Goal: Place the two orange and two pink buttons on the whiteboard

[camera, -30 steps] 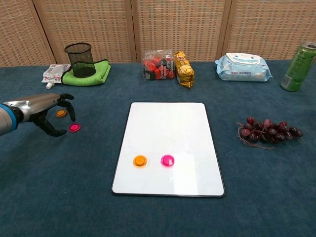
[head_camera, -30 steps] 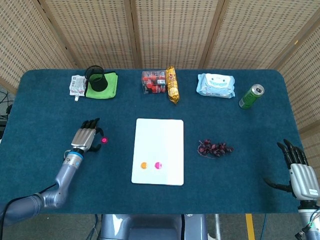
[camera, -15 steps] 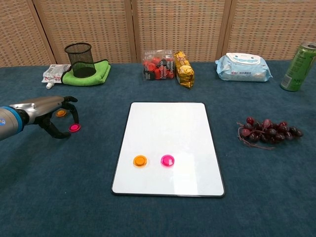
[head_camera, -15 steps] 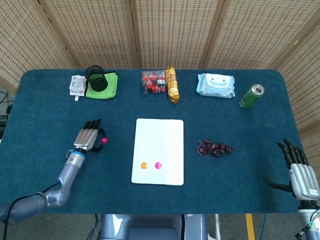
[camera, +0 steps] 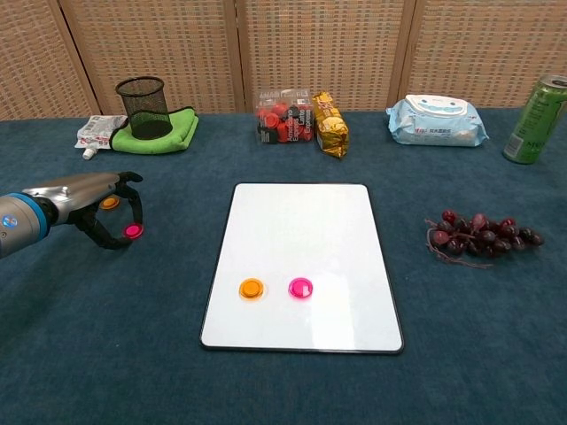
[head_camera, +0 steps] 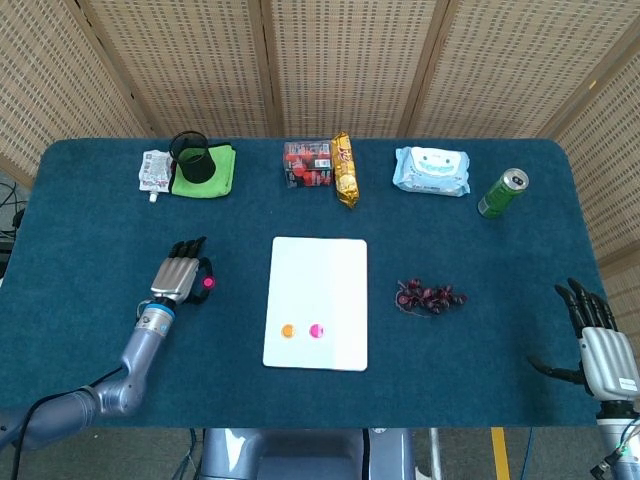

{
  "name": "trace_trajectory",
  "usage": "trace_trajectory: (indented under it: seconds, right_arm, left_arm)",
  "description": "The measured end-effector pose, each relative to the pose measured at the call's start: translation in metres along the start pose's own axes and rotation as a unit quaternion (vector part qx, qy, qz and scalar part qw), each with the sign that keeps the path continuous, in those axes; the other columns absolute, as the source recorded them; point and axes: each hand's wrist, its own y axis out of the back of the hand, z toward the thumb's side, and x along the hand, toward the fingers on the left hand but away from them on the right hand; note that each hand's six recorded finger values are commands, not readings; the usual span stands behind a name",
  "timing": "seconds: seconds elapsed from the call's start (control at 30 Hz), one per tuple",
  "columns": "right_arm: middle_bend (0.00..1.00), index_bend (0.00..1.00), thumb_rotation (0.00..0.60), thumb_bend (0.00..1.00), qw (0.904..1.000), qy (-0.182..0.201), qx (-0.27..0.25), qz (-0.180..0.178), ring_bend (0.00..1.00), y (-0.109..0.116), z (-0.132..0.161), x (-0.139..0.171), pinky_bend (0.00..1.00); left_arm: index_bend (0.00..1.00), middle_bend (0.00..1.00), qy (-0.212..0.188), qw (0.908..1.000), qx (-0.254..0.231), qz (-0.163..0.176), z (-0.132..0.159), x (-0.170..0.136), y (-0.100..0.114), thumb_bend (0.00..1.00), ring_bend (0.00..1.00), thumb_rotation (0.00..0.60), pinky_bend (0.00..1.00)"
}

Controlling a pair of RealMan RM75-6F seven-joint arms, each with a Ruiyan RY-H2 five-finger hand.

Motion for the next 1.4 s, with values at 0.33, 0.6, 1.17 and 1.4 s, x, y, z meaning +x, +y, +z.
trace_trajectory:
  seconds: [0.33,0.6,1.17,1.4]
  right_arm:
    - [0.00,0.00,0.600,0.07,1.0000,0.000,-0.001,0.001,0.00,0.000,0.000,0.000,0.00]
    - [0.00,0.00,0.600,0.07,1.0000,0.000,-0.001,0.002,0.00,0.000,0.000,0.000,0.00]
    - [0.00,0.00,0.600,0.07,1.0000,0.000,-0.007,0.003,0.00,0.000,-0.001,-0.001,0.00]
    - [0.00,0.00,0.600,0.07,1.0000,0.000,-0.009,0.004,0.00,0.000,-0.001,-0.001,0.00]
  left_arm:
    - [0.67,0.00,-0.015,0.9999,-0.005,0.007,0.012,-0.003,0.011,0.37,0.00,0.600,0.00]
    - [0.67,0.00,-0.065,0.9977,-0.004,0.018,0.059,-0.010,0.030,0.37,0.00,0.600,0.00]
    - [0.67,0.00,-0.186,0.9821,0.003,-0.031,0.204,-0.023,0.004,0.37,0.00,0.600,0.00]
    - [0.67,0.00,-0.178,0.9833,0.004,-0.036,0.219,-0.018,-0.003,0.37,0.00,0.600,0.00]
